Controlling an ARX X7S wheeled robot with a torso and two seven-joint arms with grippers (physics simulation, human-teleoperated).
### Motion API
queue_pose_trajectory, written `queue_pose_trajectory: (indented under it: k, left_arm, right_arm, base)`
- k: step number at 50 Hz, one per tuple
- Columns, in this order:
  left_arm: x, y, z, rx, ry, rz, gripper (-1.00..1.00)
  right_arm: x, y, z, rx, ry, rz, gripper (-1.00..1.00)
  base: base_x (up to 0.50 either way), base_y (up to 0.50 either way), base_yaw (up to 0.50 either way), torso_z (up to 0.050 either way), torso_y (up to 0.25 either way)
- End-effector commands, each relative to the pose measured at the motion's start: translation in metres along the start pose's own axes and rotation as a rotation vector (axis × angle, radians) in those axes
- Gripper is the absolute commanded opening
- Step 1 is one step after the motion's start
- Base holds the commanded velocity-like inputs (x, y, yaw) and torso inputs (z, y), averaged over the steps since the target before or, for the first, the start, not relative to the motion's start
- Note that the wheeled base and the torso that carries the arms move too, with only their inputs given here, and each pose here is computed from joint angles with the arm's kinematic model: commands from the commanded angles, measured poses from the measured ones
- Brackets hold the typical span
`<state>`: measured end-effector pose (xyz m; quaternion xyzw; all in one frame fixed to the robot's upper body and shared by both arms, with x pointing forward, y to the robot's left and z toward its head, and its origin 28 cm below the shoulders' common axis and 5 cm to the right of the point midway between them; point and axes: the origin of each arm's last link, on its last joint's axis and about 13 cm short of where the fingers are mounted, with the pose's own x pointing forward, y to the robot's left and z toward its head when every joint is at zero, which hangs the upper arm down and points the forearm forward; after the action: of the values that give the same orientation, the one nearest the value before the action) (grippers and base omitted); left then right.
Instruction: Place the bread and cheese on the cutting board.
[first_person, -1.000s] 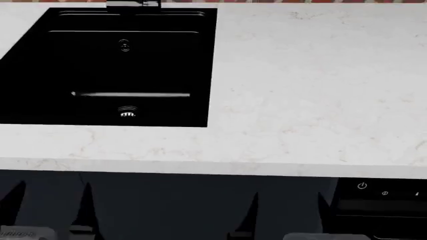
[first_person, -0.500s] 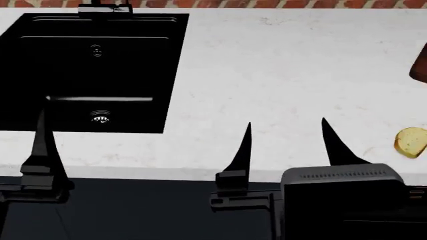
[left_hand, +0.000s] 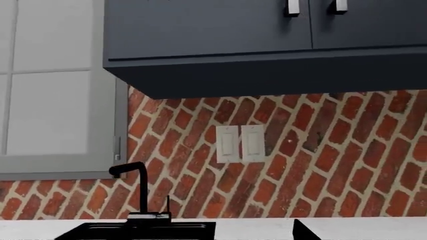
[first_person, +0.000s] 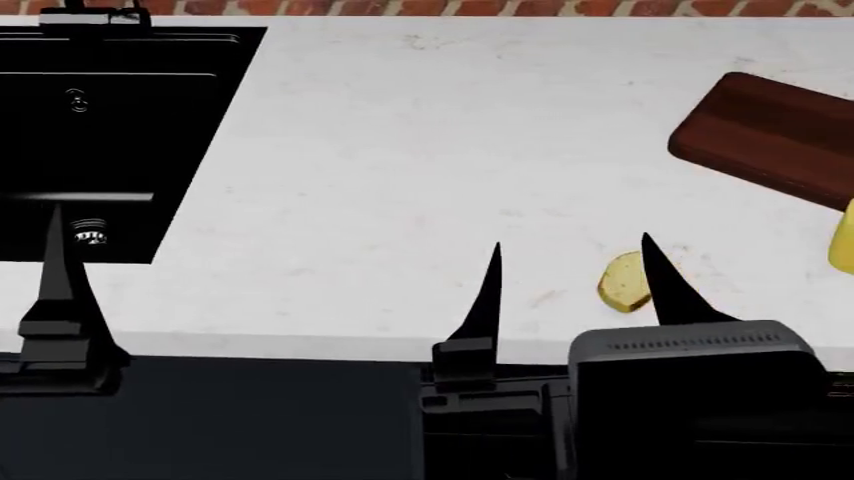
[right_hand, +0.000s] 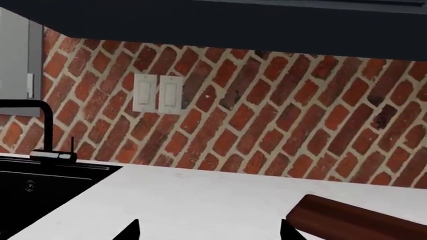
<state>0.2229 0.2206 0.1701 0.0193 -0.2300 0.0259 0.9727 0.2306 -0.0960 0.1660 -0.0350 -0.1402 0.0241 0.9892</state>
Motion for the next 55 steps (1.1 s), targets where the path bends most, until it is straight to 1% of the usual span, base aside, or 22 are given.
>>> queue_pose_trajectory:
  k: [1, 2, 4, 6, 10, 13, 15, 18, 20, 25, 27, 29, 34, 40, 55]
  left_arm:
    - [0.0013, -0.0005, 0.002, 0.02, -0.007, 0.027, 1.0]
    - [0.0014, 0.0003, 0.003, 0.007, 0.001, 0.023, 1.0]
    - [0.0014, 0.0007, 0.0037, 0.014, -0.004, 0.027, 1.0]
    - [0.0017, 0.0004, 0.0037, 0.042, -0.015, 0.033, 1.0]
    - [0.0016, -0.0004, 0.0054, 0.032, -0.02, 0.004, 1.0]
    - [0.0019, 0.0007, 0.0067, 0.009, 0.003, -0.01, 1.0]
    - [0.002, 0.0016, 0.0084, -0.046, 0.014, -0.024, 1.0]
    - [0.0013, 0.0012, 0.0089, -0.01, 0.015, -0.015, 1.0]
    - [0.0012, 0.0007, 0.0089, -0.024, 0.015, -0.017, 1.0]
    - [0.0004, 0.0006, 0.0088, -0.02, 0.014, -0.023, 1.0]
    - [0.0007, 0.0007, 0.0085, -0.031, 0.029, -0.03, 1.0]
    - [0.0005, 0.0001, 0.0081, -0.014, 0.026, -0.032, 1.0]
    - [0.0006, 0.0, 0.0073, -0.018, 0.035, -0.033, 1.0]
    - [-0.0007, 0.0007, 0.0096, -0.009, 0.027, -0.03, 1.0]
    - [-0.001, 0.0007, 0.0105, -0.01, 0.026, -0.033, 1.0]
  right_arm:
    - [-0.0009, -0.001, 0.0015, 0.007, -0.001, 0.001, 1.0]
    - [-0.0015, -0.0009, 0.0028, 0.008, -0.003, 0.002, 1.0]
    - [-0.0022, -0.0014, 0.0039, 0.009, -0.006, -0.001, 1.0]
    - [-0.0024, -0.0016, 0.0039, 0.008, -0.006, -0.001, 1.0]
    - [-0.003, -0.0013, 0.0049, 0.009, -0.006, 0.001, 1.0]
    - [-0.0026, -0.0009, 0.0045, 0.007, -0.003, 0.001, 1.0]
    - [-0.0029, -0.0004, 0.0047, 0.006, -0.004, 0.003, 1.0]
    - [-0.0031, -0.0008, 0.0052, 0.007, -0.005, 0.003, 1.0]
    - [-0.0034, -0.001, 0.0052, 0.007, -0.006, 0.002, 1.0]
    - [-0.004, -0.0007, 0.0063, 0.006, -0.008, 0.004, 1.0]
    - [-0.0037, -0.0005, 0.006, 0.005, -0.009, 0.005, 1.0]
    - [-0.0036, -0.0007, 0.0062, 0.005, -0.009, 0.004, 1.0]
    - [-0.004, -0.0001, 0.0067, 0.006, -0.016, 0.013, 1.0]
    - [-0.0061, 0.0004, 0.0067, -0.024, -0.03, 0.026, 1.0]
    - [-0.0043, 0.0006, 0.0053, 0.0, -0.024, 0.025, 1.0]
  base:
    - [0.0, -0.5, 0.0, 0.0, 0.0]
    - [0.0, -0.5, 0.0, 0.0, 0.0]
    - [0.0, -0.5, 0.0, 0.0, 0.0]
    - [0.0, -0.5, 0.0, 0.0, 0.0]
    - [0.0, -0.5, 0.0, 0.0, 0.0]
    - [0.0, -0.5, 0.0, 0.0, 0.0]
    - [0.0, -0.5, 0.0, 0.0, 0.0]
    - [0.0, -0.5, 0.0, 0.0, 0.0]
    - [0.0, -0.5, 0.0, 0.0, 0.0]
    - [0.0, -0.5, 0.0, 0.0, 0.0]
    - [0.02, -0.5, 0.0, 0.0, 0.0]
    - [0.07, -0.5, 0.0, 0.0, 0.0]
    - [0.12, -0.5, 0.0, 0.0, 0.0]
    - [0.31, -0.4, 0.0, 0.0, 0.0]
    - [0.42, -0.3, 0.0, 0.0, 0.0]
